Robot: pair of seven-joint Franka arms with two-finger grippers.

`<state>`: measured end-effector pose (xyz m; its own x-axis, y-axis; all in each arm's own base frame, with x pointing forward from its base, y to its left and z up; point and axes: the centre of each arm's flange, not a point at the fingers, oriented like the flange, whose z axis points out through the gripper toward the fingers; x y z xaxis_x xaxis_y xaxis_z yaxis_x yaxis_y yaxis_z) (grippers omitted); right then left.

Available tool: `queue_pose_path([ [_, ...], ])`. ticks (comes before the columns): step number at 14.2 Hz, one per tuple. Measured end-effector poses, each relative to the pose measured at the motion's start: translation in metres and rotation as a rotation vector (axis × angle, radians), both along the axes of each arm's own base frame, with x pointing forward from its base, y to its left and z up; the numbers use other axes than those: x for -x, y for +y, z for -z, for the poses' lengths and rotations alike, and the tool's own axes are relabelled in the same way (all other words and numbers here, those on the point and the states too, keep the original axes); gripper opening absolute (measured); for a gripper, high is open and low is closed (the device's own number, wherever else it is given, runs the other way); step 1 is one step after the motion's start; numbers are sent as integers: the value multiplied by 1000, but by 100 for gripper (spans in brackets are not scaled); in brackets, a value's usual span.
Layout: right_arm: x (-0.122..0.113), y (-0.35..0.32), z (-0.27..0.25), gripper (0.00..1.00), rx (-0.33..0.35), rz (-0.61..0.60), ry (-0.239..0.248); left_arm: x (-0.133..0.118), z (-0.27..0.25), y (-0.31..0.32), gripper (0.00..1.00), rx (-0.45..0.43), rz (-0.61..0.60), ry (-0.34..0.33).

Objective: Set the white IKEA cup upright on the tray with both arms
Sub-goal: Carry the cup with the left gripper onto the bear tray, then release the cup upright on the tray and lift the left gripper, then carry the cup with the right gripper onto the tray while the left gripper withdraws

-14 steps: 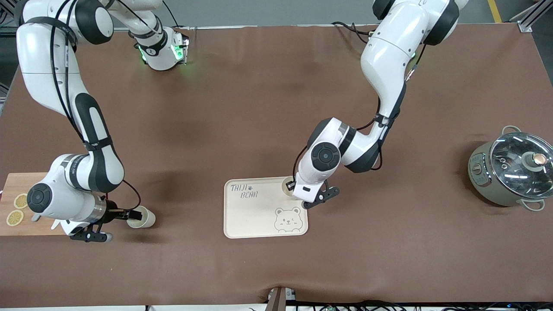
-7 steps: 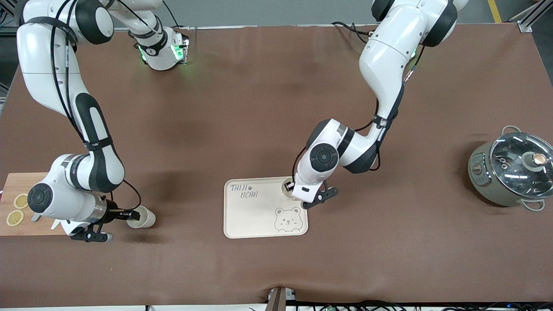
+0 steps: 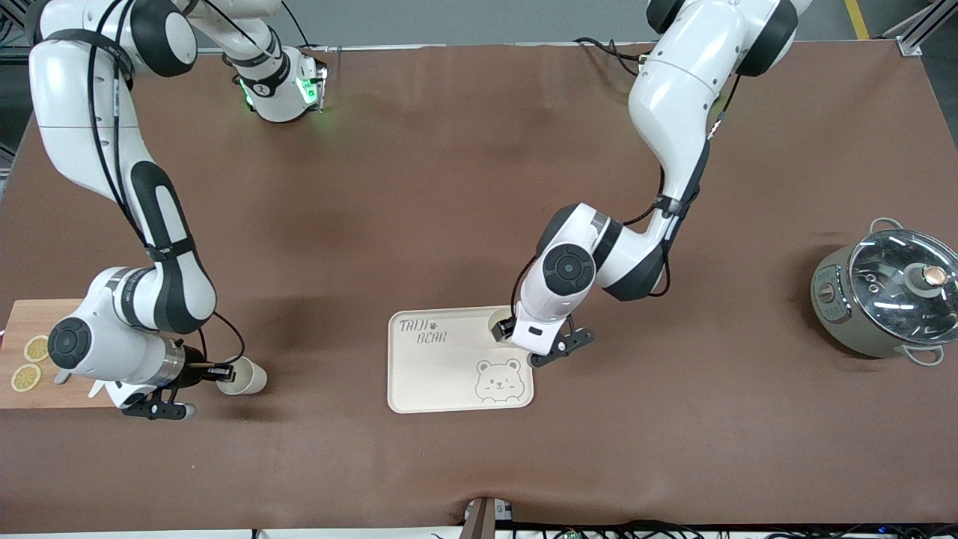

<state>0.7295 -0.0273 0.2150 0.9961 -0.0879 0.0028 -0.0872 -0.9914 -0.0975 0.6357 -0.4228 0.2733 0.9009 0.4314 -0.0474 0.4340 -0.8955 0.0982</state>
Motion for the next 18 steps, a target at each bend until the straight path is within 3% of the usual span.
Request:
queue_pose_path([
  [1,0,0,0,15,0,0,0,-1,-11,1,100,0,1,-7],
  [2,0,0,0,3,0,0,0,-1,-23,2,100,1,1,-12],
  [7,0,1,0,3,0,-1,0,-16,-76,30,100,-25,104,-85],
  [10,-2,5,-3,3,-2,-7,0,-34,-100,81,100,-49,170,-69],
  [14,-6,41,-25,3,-11,34,76,-52,-124,139,100,-68,271,-60],
  [18,-9,82,-45,3,-10,123,103,-65,-155,206,100,-103,343,-57],
])
